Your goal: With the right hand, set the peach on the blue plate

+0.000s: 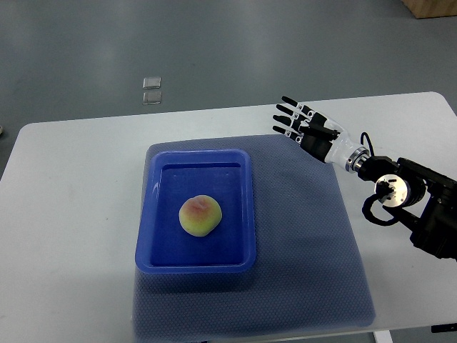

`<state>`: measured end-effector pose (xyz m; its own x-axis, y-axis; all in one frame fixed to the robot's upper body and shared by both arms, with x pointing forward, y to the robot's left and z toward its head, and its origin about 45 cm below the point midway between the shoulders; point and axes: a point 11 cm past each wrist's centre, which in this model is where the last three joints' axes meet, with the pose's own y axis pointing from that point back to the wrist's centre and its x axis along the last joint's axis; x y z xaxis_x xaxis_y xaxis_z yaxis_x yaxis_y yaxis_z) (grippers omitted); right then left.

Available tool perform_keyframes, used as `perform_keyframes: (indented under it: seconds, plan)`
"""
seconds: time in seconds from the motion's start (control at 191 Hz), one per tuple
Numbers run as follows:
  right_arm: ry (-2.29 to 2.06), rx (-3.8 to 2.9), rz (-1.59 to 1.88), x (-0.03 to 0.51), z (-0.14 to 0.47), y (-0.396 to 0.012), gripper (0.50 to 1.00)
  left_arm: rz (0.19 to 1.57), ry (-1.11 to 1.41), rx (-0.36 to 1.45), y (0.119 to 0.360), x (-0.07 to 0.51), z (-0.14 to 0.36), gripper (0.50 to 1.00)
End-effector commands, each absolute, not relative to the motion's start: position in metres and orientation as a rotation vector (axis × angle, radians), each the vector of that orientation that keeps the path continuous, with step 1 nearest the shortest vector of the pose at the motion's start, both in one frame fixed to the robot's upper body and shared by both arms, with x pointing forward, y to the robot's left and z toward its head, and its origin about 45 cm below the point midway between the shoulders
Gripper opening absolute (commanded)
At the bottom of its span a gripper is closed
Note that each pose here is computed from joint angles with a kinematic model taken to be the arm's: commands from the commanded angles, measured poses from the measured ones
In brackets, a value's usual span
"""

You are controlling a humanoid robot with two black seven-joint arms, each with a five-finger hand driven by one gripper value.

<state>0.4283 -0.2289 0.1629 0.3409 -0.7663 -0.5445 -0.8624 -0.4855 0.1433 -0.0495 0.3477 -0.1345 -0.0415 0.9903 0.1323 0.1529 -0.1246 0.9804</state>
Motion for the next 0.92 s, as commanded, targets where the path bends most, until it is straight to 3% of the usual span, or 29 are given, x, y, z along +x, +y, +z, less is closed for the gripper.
perform_keyframes:
  seconds: [0.0, 0.917]
  plan:
    - [1.494, -2.425, 0.839, 0.4278, 0.1621, -0.2294, 0.926, 1.269, 1.296, 1.393, 0.3477, -0.0495, -0.1345, 1.000]
    - [1.503, -2.418, 0.848, 0.4258, 0.1577, -0.2333, 0.928, 1.269, 1.296, 1.393, 0.3477, -0.0495, -0.1345, 1.000]
